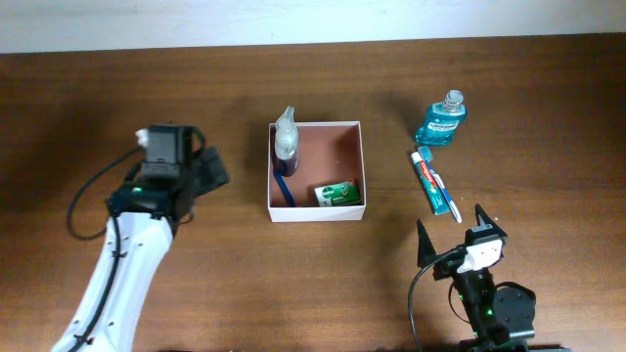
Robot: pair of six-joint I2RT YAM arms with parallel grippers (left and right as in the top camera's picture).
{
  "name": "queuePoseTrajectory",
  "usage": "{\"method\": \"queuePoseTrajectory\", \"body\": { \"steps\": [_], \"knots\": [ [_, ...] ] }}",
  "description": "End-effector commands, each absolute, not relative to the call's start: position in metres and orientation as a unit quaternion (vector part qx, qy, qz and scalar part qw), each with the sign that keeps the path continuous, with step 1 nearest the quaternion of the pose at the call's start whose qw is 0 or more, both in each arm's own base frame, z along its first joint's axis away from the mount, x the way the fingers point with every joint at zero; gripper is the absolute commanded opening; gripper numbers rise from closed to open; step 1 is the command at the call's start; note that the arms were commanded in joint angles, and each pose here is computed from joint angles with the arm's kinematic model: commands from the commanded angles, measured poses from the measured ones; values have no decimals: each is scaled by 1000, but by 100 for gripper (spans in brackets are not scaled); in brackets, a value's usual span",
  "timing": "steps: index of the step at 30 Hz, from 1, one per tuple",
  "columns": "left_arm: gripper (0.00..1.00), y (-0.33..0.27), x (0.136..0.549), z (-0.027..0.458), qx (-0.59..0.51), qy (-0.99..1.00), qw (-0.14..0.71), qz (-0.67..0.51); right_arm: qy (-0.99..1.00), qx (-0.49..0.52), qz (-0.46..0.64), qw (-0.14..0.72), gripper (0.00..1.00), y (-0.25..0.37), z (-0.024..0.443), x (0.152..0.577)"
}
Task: Pack container
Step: 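Withdraw the left gripper from the box to the left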
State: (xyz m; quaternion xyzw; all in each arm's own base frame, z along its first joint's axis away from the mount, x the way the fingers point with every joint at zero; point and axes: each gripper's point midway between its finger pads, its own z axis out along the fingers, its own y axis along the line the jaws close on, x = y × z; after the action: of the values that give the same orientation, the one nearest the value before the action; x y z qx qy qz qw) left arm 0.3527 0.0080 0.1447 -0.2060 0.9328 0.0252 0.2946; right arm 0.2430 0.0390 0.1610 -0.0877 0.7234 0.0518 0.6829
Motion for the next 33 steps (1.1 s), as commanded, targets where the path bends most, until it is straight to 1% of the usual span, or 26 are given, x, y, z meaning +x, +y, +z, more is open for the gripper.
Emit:
{"method": "queuePoseTrajectory", "body": {
  "steps": [1,6,29,31,33],
  "knots": [
    [99,59,342,161,-253,910,307,120,725,-87,51,682,98,38,159,243],
    [99,73,330,155,-268,911,283,134,725,-87,51,682,99,38,159,243],
    [99,73,330,155,-268,911,283,134,725,-87,51,682,99,38,159,243],
    [99,73,330,155,-268,911,283,134,717,-93,63,688,99,43,164,242],
    [99,73,330,155,-268,911,283,134,688,-128,97,708,99,60,180,238]
  ]
}}
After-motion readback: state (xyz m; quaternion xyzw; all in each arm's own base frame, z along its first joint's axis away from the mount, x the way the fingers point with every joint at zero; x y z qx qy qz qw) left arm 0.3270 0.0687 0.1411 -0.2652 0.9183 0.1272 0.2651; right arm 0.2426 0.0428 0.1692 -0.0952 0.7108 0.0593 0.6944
